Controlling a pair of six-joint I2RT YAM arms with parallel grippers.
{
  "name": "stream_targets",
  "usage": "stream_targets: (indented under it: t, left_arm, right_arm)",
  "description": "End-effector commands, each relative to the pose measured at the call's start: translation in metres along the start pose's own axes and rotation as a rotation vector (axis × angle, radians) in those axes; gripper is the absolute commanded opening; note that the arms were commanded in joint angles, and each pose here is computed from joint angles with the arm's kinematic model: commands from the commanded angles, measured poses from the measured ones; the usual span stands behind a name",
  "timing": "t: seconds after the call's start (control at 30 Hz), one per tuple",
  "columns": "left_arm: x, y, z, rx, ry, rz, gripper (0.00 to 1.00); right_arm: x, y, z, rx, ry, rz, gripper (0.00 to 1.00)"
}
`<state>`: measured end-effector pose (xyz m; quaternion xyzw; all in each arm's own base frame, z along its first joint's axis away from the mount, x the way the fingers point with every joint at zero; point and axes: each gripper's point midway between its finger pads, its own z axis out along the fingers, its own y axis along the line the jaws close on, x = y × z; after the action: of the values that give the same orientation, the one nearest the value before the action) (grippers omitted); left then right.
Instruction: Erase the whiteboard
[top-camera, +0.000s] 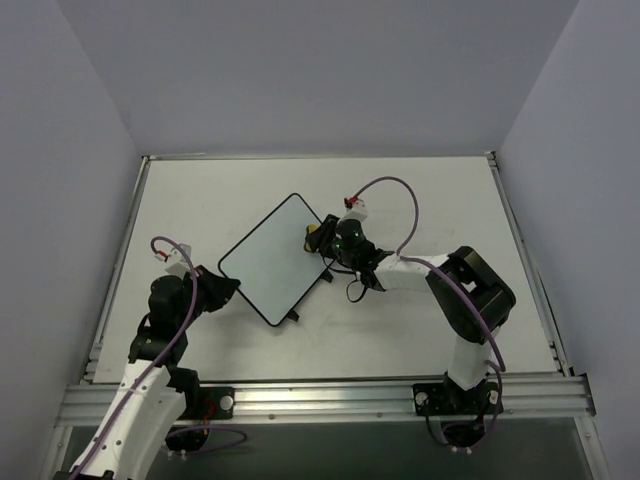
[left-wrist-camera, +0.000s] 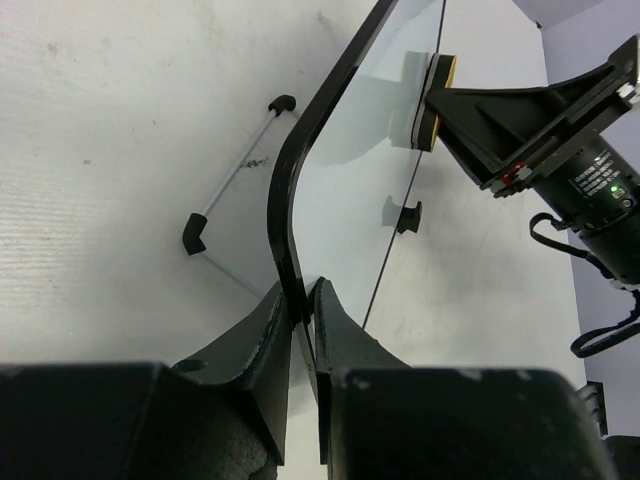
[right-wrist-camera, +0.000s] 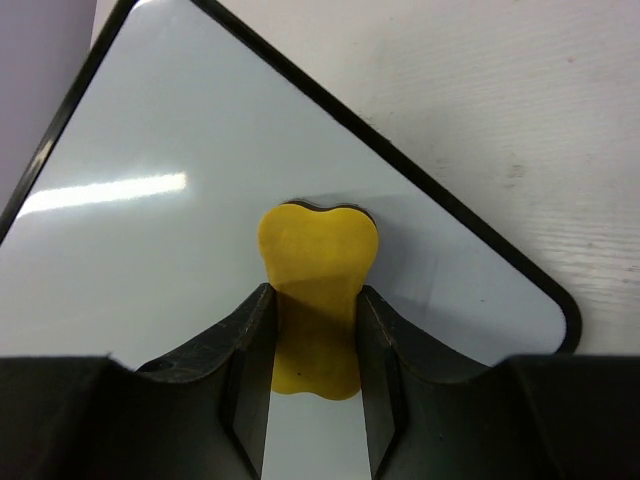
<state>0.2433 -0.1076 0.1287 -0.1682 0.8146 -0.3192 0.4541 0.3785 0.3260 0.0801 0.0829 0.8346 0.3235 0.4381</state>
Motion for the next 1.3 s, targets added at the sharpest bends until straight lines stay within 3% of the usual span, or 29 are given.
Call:
stream_targets:
  t: [0.0, 0.47, 0.9, 1.27]
  left_arm:
    - [0.01, 0.008, 0.001, -0.035, 0.053, 0.039, 0.02]
    - [0.026, 0.03, -0.003, -0.157, 0.118, -0.032, 0.02]
    - [0.07, 0.066, -0.018, -0.372, 0.261, -0.122, 0.02]
    - [0.071, 0.065, -0.017, -0.494, 0.262, -0.019, 0.02]
  right_arm:
    - [0.065, -0.07, -0.012, 0.165, 0.2, -0.008, 0.0]
    - [0.067, -0.095, -0.029, 0.199, 0.192, 0.028, 0.0]
    - [0.056, -0.033, -0.02, 0.083, 0.174, -0.032, 0.0]
    - [0.052, 0.05, -0.002, -0.03, 0.171, -0.098, 0.0]
